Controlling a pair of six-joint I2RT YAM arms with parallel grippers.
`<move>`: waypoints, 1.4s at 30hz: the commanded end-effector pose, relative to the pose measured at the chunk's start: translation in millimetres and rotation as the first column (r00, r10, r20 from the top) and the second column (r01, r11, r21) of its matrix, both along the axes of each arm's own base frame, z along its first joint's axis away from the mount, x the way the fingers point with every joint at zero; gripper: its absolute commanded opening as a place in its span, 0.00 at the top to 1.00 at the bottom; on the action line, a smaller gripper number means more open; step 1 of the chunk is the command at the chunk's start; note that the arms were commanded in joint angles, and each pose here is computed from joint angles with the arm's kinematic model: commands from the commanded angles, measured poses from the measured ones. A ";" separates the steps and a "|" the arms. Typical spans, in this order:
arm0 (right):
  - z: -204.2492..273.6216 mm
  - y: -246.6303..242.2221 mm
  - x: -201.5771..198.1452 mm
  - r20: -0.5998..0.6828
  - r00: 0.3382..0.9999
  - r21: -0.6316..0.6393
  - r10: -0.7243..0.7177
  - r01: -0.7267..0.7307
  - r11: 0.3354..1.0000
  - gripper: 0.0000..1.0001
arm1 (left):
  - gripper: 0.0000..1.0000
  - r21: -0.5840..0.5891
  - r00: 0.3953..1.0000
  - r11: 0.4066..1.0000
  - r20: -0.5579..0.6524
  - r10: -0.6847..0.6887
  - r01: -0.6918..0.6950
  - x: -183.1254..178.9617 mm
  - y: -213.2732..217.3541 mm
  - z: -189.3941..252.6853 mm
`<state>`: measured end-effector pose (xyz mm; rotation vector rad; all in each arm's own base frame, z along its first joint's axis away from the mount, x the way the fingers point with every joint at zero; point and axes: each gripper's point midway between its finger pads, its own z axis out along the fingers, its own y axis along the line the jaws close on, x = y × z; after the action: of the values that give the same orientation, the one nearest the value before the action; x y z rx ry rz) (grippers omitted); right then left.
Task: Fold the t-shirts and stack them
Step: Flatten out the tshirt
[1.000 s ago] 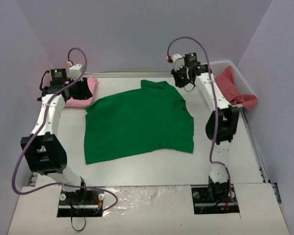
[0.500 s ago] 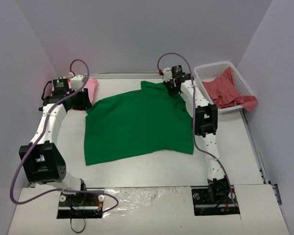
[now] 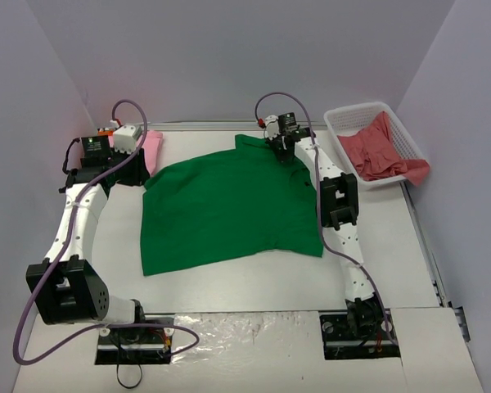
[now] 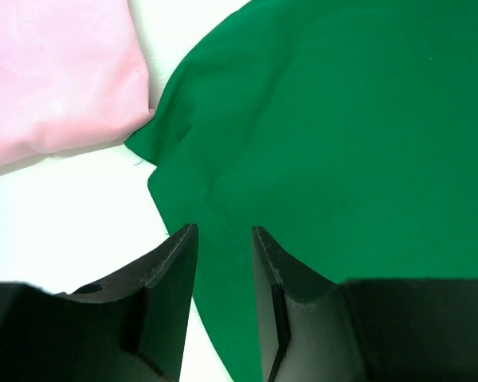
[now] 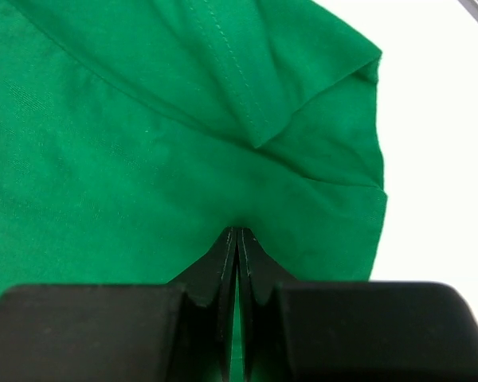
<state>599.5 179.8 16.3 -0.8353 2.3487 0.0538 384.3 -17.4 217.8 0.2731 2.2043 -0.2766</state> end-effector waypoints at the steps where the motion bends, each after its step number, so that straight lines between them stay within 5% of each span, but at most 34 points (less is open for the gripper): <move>1: -23.3 -41.9 -17.6 -0.088 0.992 -0.068 -0.088 0.082 0.994 1.00 | 0.68 0.011 0.998 1.000 0.056 -0.013 0.012 4.5 -0.2 15.1; 11: -18.6 -111.4 -21.2 -0.113 0.974 -0.081 -0.198 0.189 0.979 1.00 | 0.68 -0.011 0.997 0.998 0.028 -0.067 0.067 8.2 -15.0 10.0; 22: -8.2 -104.0 -27.2 -0.112 0.981 -0.078 -0.158 0.150 0.986 1.00 | 0.67 -0.004 0.995 0.995 0.006 -0.101 0.101 10.6 -26.7 -1.6; 31: 150.9 -49.9 -23.6 0.139 0.987 0.089 -0.075 0.063 0.994 0.84 | 0.72 0.007 0.993 0.994 -0.028 -0.112 0.112 38.4 -36.7 -10.0; 34: 198.2 -39.5 -46.8 0.192 0.981 0.131 -0.037 0.011 0.991 0.81 | 0.97 -0.001 0.993 0.995 -0.056 -0.100 0.100 63.3 -35.9 -12.0; 38: 217.7 -42.8 -108.6 0.168 0.983 0.100 0.073 -0.091 0.991 0.86 | 0.98 -0.032 0.991 0.995 -0.091 -0.093 0.090 102.8 -38.6 -19.7; 42: 179.8 -65.4 -178.7 0.004 0.991 -0.004 0.133 -0.133 0.991 0.98 | 0.98 -0.074 0.976 0.991 -0.180 -0.125 0.113 143.4 -59.5 -61.1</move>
<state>470.4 130.8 243.9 -0.8483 2.1132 0.0987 519.3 -59.4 170.5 0.3684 2.3029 -0.3904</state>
